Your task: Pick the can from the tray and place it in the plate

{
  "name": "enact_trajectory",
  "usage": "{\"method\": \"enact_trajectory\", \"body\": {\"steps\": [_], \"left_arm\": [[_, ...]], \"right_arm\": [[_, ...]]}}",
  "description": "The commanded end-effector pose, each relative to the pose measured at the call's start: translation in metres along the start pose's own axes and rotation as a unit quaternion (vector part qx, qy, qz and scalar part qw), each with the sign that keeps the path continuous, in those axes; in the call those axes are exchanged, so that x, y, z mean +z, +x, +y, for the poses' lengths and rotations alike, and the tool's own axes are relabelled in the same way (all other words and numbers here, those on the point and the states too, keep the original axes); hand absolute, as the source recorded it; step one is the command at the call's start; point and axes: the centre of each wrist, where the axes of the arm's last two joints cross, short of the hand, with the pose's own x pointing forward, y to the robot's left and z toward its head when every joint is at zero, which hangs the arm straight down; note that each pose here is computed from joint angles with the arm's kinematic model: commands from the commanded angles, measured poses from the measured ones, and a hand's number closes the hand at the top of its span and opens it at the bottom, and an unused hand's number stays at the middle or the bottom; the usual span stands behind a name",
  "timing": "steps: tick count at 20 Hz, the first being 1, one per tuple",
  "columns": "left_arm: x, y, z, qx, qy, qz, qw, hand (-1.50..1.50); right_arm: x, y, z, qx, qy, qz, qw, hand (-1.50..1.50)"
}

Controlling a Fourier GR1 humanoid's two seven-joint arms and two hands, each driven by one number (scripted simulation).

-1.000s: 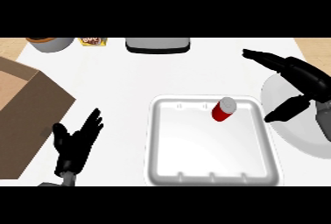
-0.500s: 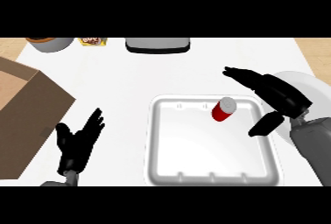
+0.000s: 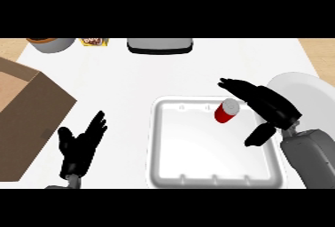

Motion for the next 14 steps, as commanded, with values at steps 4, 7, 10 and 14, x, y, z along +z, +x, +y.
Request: {"method": "enact_trajectory", "body": {"steps": [4, 7, 10, 14], "left_arm": [[0.000, -0.002, -0.003, 0.006, -0.007, 0.009, 0.9999, 0.00], [-0.009, 0.011, 0.006, 0.008, 0.003, 0.002, 1.0000, 0.00], [0.005, -0.004, 0.006, -0.001, 0.003, 0.005, 1.0000, 0.00], [-0.004, 0.017, -0.010, 0.004, 0.000, 0.000, 1.0000, 0.00]], "right_arm": [[-0.009, 0.009, 0.012, 0.047, -0.010, 0.039, 0.998, -1.50], [-0.026, 0.008, 0.020, 0.042, -0.011, 0.046, 0.998, -1.50], [-0.039, -0.006, 0.048, 0.050, -0.001, 0.038, 0.998, -1.50], [-0.034, -0.016, 0.029, 0.051, 0.014, 0.039, 0.998, -1.50]]}}
